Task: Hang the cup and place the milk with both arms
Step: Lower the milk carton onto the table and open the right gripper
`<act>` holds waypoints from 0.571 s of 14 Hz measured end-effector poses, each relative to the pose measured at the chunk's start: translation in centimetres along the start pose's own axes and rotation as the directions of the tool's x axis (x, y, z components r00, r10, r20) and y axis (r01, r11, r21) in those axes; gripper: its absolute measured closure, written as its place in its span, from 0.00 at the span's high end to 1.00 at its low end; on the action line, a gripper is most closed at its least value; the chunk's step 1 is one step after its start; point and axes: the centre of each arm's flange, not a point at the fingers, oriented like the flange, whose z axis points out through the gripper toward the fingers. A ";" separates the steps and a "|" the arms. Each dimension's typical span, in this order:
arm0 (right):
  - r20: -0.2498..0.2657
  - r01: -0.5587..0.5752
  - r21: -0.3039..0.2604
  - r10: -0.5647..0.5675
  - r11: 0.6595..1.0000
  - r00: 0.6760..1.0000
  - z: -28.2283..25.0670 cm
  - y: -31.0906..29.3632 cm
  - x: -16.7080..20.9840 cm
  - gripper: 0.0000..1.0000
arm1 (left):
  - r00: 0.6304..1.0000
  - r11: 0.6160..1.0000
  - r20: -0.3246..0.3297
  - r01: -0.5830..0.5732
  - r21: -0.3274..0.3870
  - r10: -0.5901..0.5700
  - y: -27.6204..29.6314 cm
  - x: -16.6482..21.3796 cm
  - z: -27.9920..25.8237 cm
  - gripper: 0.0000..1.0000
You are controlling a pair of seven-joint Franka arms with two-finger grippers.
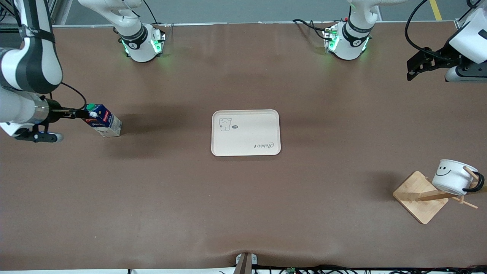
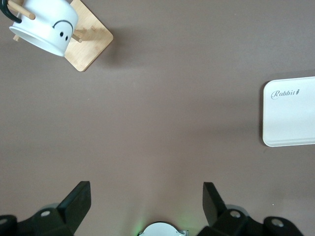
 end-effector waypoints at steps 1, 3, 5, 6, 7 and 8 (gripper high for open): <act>-0.009 -0.002 0.000 0.001 1.000 1.000 -1.6 0.0 0.0 1.00 | 1.000 1.000 0.000 0.001 0.000 -0.001 0.0 0.0 0.0 1.00; -0.081 -0.002 0.013 0.003 1.000 0.997 -5.9 -0.2 0.2 1.00 | 1.000 1.000 -0.001 0.004 0.000 -0.004 -0.1 0.0 0.0 1.00; -0.164 0.012 0.029 -0.008 0.999 0.986 -10.2 -1.3 0.2 1.00 | 1.000 1.000 -0.004 0.008 0.000 -0.008 -0.1 -0.1 -0.1 1.00; -0.193 0.002 0.028 0.003 1.000 0.981 -11.7 -2.2 0.1 1.00 | 1.000 1.000 -0.005 0.009 0.000 -0.009 -0.1 -0.2 -0.2 1.00; -0.214 -0.032 0.033 0.038 0.999 0.976 -12.9 -3.1 0.1 1.00 | 1.000 1.000 -0.008 0.010 0.001 -0.010 -0.1 -0.3 -0.4 1.00; -0.225 -0.078 0.046 0.087 0.996 0.970 -13.5 -3.7 0.1 1.00 | 1.000 1.000 -0.011 0.019 0.001 -0.019 -0.1 -0.4 -0.5 1.00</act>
